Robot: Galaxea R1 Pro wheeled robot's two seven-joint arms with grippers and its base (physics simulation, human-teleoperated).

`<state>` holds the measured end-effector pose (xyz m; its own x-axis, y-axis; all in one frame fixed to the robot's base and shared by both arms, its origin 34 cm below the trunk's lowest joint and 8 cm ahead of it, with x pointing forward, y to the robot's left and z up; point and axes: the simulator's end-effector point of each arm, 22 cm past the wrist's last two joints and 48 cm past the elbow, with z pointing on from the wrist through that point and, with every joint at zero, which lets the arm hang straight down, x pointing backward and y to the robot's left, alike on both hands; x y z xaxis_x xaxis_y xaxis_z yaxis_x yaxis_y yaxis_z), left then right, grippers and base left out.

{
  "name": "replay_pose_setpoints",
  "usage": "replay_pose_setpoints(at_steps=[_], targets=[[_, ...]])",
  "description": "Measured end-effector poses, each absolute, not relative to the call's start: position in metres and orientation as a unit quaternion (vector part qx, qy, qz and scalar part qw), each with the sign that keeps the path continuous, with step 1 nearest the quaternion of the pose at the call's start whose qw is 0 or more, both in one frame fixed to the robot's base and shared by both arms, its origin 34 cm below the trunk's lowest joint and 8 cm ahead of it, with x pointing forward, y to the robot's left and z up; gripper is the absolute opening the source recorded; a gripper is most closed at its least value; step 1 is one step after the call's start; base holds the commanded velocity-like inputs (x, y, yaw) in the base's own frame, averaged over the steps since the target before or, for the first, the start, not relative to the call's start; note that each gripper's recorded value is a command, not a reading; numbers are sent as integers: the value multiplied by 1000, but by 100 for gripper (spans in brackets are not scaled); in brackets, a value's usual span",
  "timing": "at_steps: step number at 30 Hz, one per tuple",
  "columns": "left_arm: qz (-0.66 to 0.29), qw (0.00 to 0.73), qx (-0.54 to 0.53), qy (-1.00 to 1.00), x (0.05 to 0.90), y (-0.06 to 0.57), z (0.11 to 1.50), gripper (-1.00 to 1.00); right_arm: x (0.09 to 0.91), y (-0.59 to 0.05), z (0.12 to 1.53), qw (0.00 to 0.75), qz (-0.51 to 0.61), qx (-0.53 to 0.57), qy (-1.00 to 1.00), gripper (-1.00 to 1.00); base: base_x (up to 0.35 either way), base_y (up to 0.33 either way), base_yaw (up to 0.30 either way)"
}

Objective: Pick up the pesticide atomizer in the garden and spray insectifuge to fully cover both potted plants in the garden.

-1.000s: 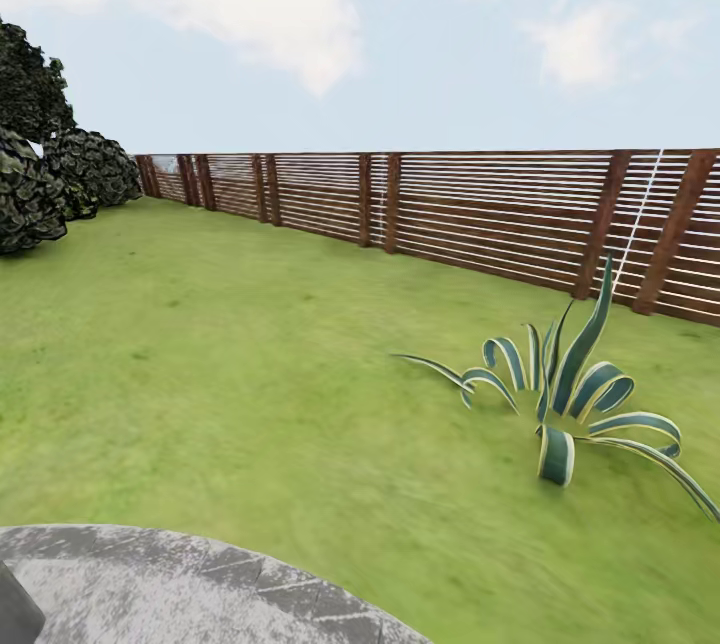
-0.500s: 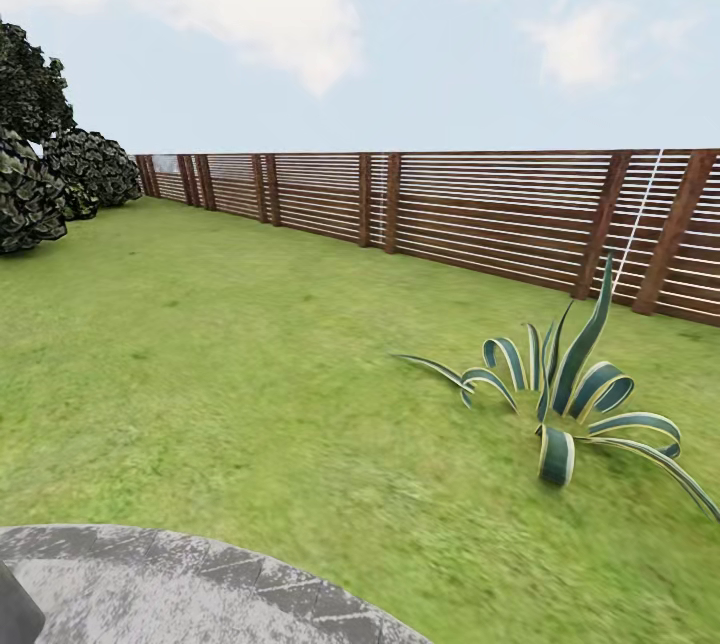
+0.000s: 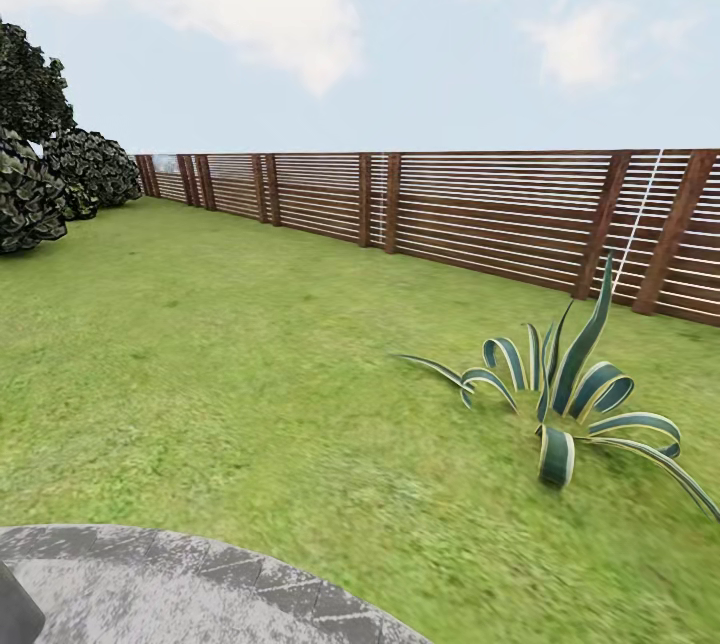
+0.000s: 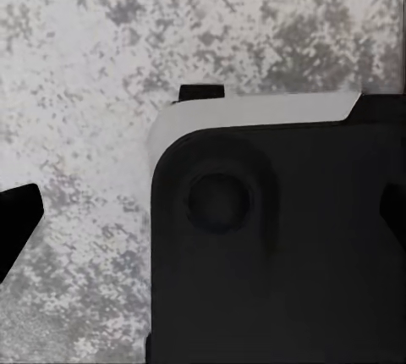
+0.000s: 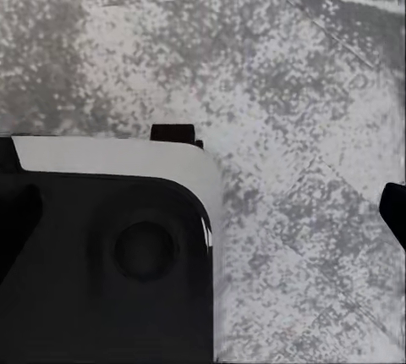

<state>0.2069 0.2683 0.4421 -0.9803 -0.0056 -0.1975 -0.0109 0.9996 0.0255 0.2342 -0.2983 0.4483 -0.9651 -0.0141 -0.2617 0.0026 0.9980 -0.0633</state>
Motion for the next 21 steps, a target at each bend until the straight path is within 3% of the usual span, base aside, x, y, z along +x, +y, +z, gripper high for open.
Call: replay_pose_setpoints(at_steps=[2, 4, 5, 11, 21], targets=[[13, 112, -5, 994, 217, 268, 443, 100, 245, -305, 451, 145, -36, -4, 989, 100, 0, 0, 0], [12, 302, -4, 953, 350, 267, 487, 100, 366, -303, 499, 321, -35, -9, 946, 100, 0, 0, 0], [12, 322, -4, 947, 369, 267, 495, 100, 422, -301, 533, 390, -34, -12, 920, 100, 0, 0, 0], [9, 365, -3, 931, 420, 266, 517, 100, 444, -313, 549, 422, -43, -18, 905, 100, 0, 0, 0], [21, 364, -13, 931, 418, 281, 516, 100, 448, -328, 553, 427, -53, -23, 902, 100, 0, 0, 30]])
